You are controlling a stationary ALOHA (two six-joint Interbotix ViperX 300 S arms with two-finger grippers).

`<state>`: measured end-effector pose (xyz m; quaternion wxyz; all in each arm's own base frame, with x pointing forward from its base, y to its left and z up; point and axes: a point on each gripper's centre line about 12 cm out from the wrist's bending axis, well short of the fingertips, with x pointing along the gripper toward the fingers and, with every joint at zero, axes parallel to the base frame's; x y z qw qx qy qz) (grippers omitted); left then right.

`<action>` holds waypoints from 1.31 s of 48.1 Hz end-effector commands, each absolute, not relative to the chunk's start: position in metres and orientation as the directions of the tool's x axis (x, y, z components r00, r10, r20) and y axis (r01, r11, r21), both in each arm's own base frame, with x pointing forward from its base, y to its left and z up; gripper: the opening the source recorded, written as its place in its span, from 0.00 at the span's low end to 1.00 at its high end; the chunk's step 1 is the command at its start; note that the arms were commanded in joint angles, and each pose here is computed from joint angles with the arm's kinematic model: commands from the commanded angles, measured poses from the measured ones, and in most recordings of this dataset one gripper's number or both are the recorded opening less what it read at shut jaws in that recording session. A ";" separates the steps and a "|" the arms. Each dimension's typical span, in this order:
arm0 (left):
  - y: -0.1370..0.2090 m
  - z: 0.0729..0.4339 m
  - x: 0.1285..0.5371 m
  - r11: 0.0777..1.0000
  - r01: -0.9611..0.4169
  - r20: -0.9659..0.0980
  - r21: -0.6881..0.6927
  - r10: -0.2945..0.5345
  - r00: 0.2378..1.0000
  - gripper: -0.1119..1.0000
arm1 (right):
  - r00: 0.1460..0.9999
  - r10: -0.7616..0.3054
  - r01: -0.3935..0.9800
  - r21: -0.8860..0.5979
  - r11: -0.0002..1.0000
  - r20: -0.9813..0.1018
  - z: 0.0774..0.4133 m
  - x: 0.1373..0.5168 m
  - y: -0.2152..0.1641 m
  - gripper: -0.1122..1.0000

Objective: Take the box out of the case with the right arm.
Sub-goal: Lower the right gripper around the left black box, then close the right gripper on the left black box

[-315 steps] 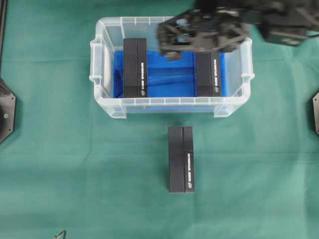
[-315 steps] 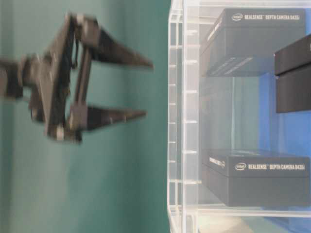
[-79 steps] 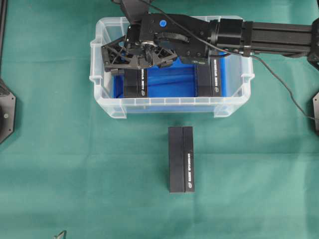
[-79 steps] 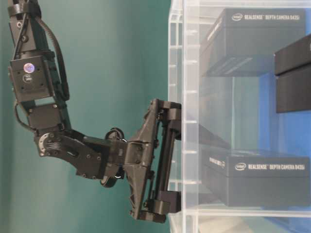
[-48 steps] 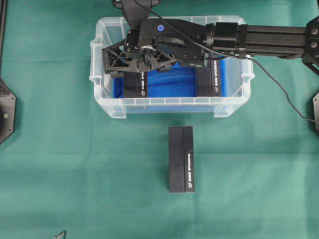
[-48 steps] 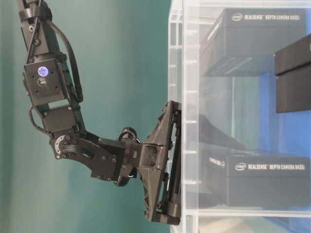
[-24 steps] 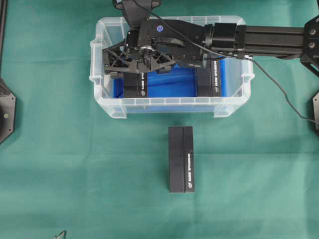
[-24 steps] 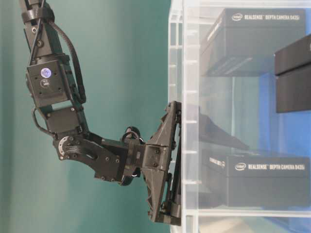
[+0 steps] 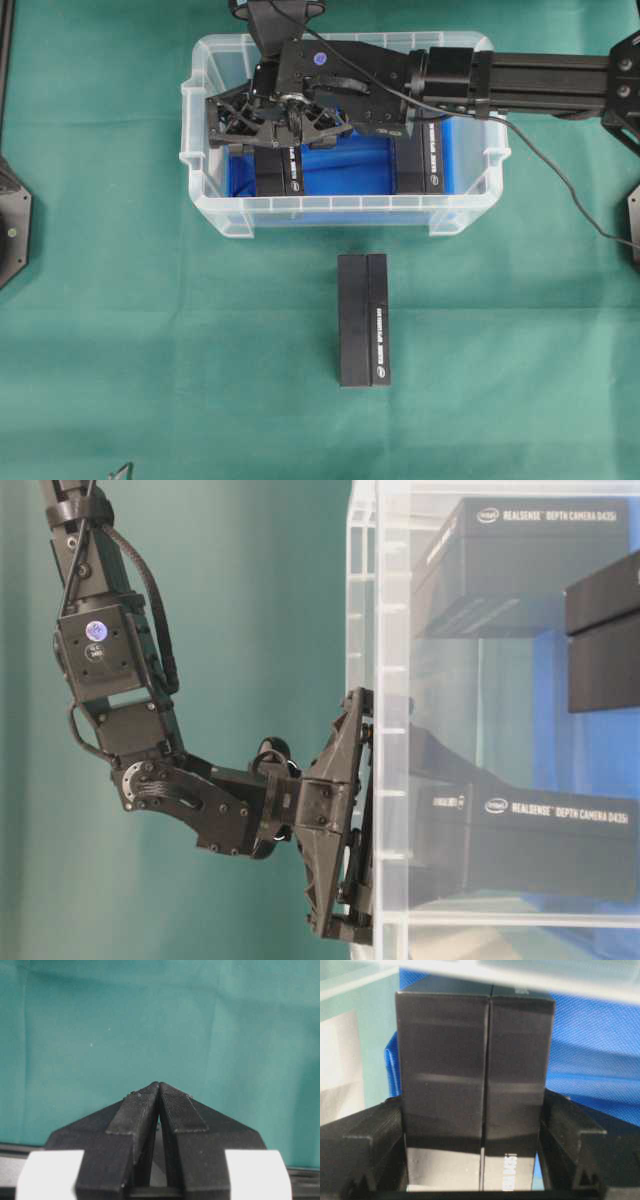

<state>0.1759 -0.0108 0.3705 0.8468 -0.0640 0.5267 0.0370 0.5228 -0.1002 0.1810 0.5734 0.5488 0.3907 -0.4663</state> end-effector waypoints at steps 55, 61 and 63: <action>-0.010 0.379 0.175 0.989 -0.130 -0.881 -0.073 -0.003 0.474 0.10 | 0.296 -0.154 0.952 0.304 -0.031 -0.943 0.338 0.506 -0.087 0.71; -0.010 0.379 0.175 0.989 -0.130 -0.881 -0.073 -0.003 0.474 0.10 | 0.293 -0.172 0.953 0.303 -0.033 -0.940 0.362 0.499 -0.083 0.71; -0.010 0.380 0.175 0.989 -0.130 -0.880 -0.074 -0.003 0.475 0.10 | 0.297 -0.175 0.951 0.307 -0.032 -0.939 0.368 0.497 -0.082 0.71</action>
